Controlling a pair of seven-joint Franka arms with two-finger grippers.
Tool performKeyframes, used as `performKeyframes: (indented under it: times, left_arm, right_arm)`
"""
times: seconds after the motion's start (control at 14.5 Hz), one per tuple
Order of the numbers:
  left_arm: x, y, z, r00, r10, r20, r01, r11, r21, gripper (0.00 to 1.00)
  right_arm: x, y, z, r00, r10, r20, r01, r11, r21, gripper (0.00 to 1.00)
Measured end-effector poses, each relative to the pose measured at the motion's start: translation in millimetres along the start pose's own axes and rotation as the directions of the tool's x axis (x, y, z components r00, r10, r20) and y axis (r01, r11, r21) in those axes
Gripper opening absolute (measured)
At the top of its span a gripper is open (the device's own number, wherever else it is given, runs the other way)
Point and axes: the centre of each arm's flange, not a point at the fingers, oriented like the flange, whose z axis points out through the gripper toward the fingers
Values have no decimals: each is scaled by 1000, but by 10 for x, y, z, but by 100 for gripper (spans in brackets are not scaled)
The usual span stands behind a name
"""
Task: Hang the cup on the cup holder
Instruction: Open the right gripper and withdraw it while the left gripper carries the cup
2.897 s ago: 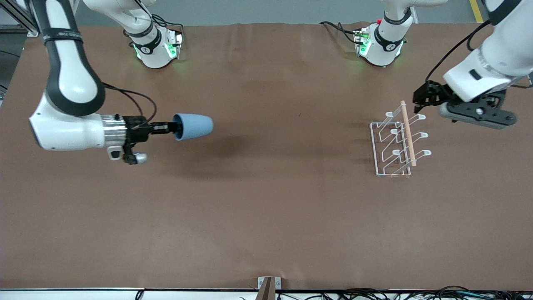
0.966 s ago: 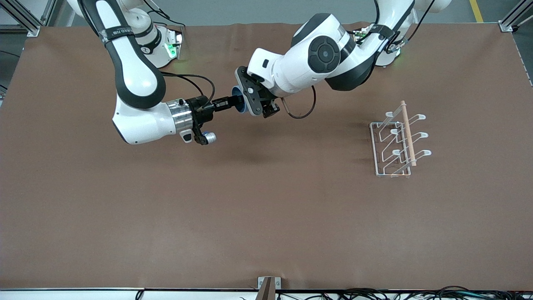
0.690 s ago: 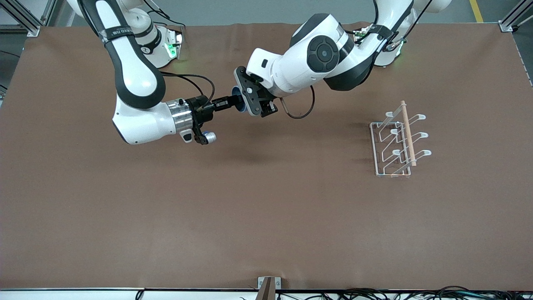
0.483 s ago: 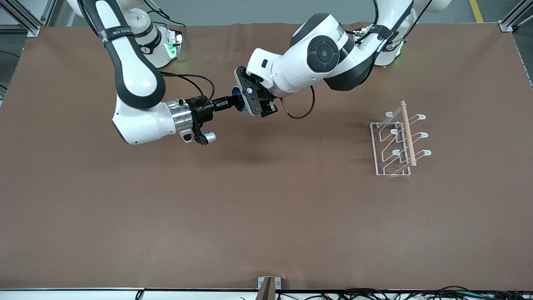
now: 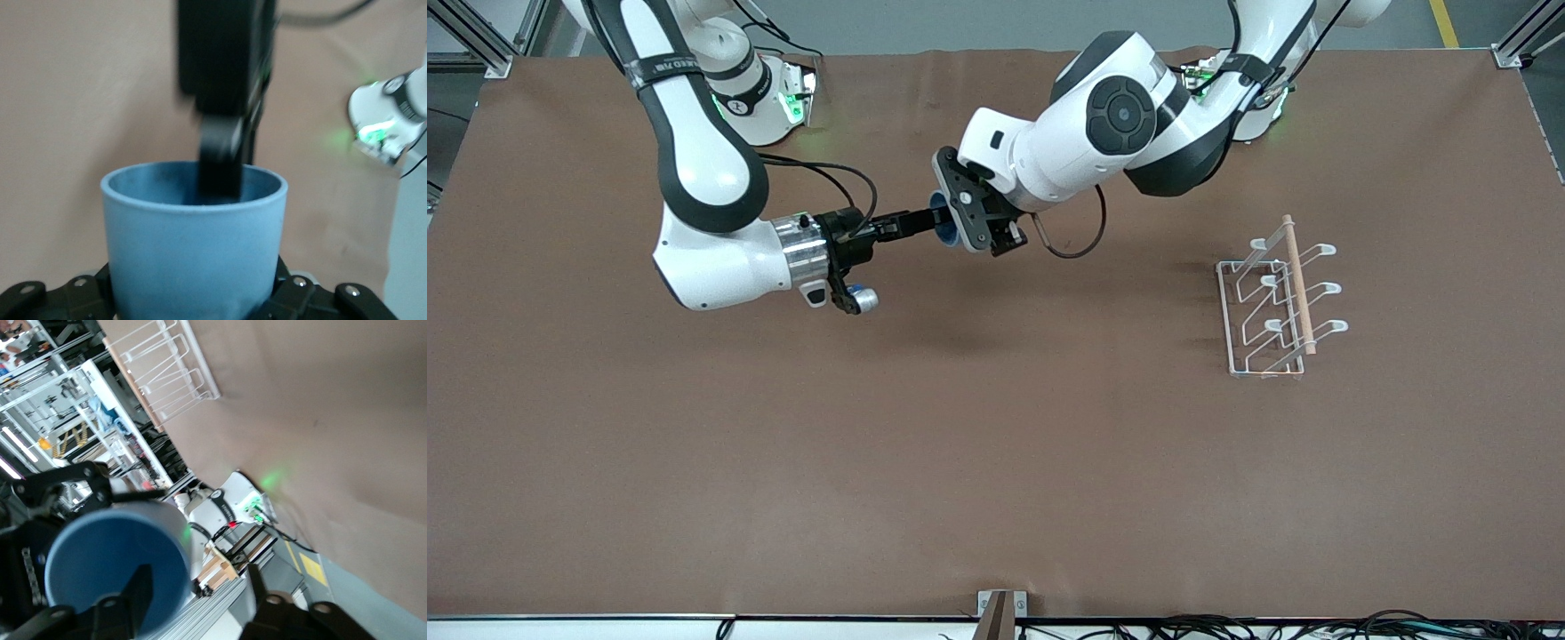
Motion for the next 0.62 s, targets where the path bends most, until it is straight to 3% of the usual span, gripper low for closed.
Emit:
performKeyframes:
  times: [0.21,0.41,0.62]
  left_arm:
    - [-252,-265,-169,986,47,158,-62,994,90,78]
    - [-540,-378,-347,921,92,377,-164,973,164,78]
    - [-782,-461,-439,794,81,602,-275,931,238,78]
  right_arm:
    - [65,132,-555,996,17,-87,-24,997,-79,100]
    - [69,405,-1290,979,13,-204,-63,969,-238,100]
    - [-40,728,-2096,946,-17,-325,-140,881,-452,100]
